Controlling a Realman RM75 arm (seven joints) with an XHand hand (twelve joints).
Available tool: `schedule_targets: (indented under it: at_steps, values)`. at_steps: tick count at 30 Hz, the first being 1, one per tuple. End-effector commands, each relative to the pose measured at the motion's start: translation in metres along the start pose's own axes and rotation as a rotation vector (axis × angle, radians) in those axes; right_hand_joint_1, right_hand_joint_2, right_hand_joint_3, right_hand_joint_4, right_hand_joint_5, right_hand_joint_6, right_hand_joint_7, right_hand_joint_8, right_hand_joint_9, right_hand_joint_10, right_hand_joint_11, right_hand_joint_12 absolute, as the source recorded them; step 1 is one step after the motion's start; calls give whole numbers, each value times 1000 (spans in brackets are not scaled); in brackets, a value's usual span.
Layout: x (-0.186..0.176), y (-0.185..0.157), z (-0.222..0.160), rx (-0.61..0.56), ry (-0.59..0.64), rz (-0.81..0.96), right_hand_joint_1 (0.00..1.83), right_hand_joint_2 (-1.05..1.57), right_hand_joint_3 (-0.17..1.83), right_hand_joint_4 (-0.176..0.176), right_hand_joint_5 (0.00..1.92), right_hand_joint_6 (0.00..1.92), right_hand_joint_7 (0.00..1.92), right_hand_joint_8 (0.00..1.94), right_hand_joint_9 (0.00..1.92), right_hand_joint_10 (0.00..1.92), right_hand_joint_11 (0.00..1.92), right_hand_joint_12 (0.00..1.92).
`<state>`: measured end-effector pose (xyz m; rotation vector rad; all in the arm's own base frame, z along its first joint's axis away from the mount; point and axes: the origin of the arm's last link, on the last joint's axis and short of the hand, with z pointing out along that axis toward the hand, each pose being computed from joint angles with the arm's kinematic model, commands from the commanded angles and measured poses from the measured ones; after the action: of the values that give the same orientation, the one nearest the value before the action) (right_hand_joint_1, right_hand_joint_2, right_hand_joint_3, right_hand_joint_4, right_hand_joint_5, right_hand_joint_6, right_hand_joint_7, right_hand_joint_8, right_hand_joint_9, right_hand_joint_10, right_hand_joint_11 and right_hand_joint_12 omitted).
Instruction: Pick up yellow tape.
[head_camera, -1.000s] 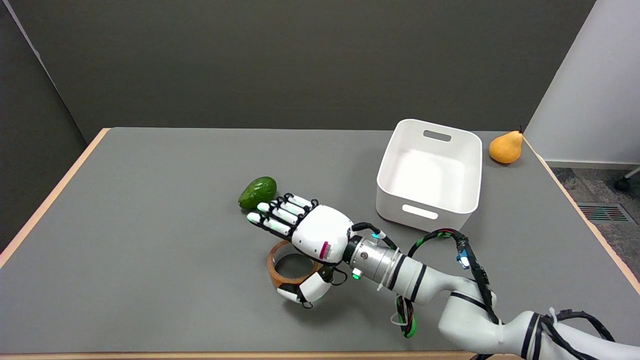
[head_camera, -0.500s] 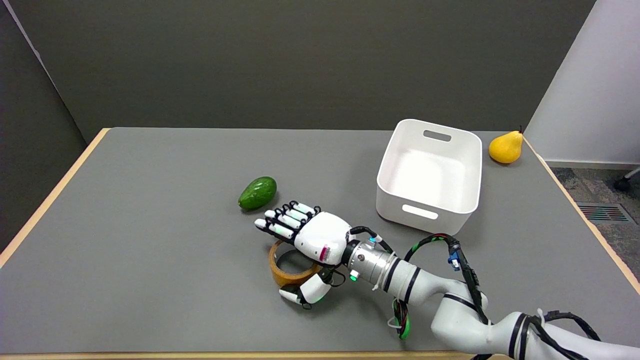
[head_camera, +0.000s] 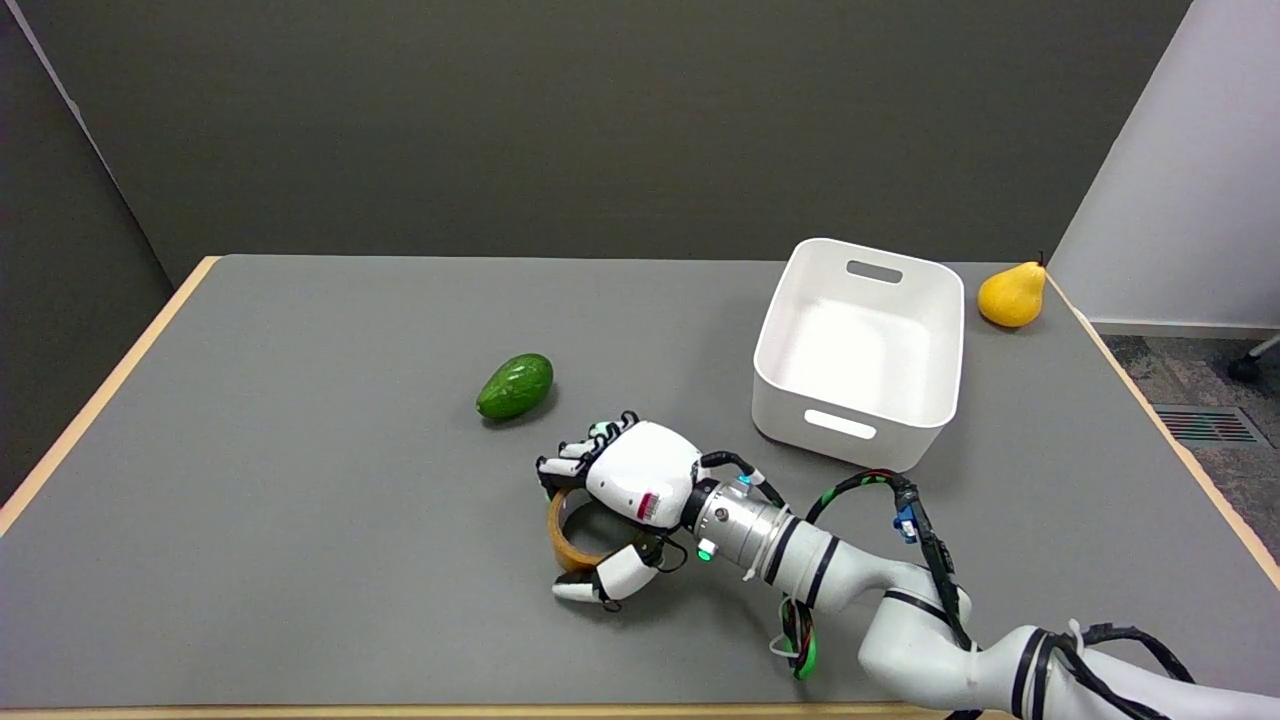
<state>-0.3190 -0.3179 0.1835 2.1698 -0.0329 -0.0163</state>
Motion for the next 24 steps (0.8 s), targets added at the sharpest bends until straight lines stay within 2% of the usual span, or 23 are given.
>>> schedule_targets:
  at_steps: [1, 5, 11, 13, 16, 18, 21, 24]
  values:
    - [13, -2, 4, 14, 64, -3, 946, 1005, 542, 65, 720, 1502, 811, 1883, 888, 1870, 841, 1921]
    - [44, 2, 14, 28, 137, -39, 956, 978, 581, 65, 741, 1496, 836, 1923, 906, 1921, 867, 1921]
    - [124, 25, 30, -14, 312, -141, 959, 970, 598, 60, 743, 1502, 843, 1940, 915, 1921, 879, 1921]
    - [155, 44, 30, -82, 378, -214, 958, 971, 599, 57, 739, 1505, 839, 1937, 919, 1918, 864, 1921]
    - [183, 72, 26, -182, 435, -262, 958, 974, 599, 50, 734, 1512, 835, 1938, 919, 1921, 854, 1921]
    - [201, 102, 19, -287, 471, -289, 958, 978, 598, 44, 730, 1519, 833, 1938, 918, 1921, 848, 1921]
    - [214, 147, 2, -455, 482, -345, 957, 983, 593, 40, 725, 1524, 832, 1937, 915, 1921, 825, 1921]
    - [216, 196, -21, -611, 476, -300, 957, 986, 590, 38, 722, 1526, 829, 1938, 910, 1921, 813, 1921]
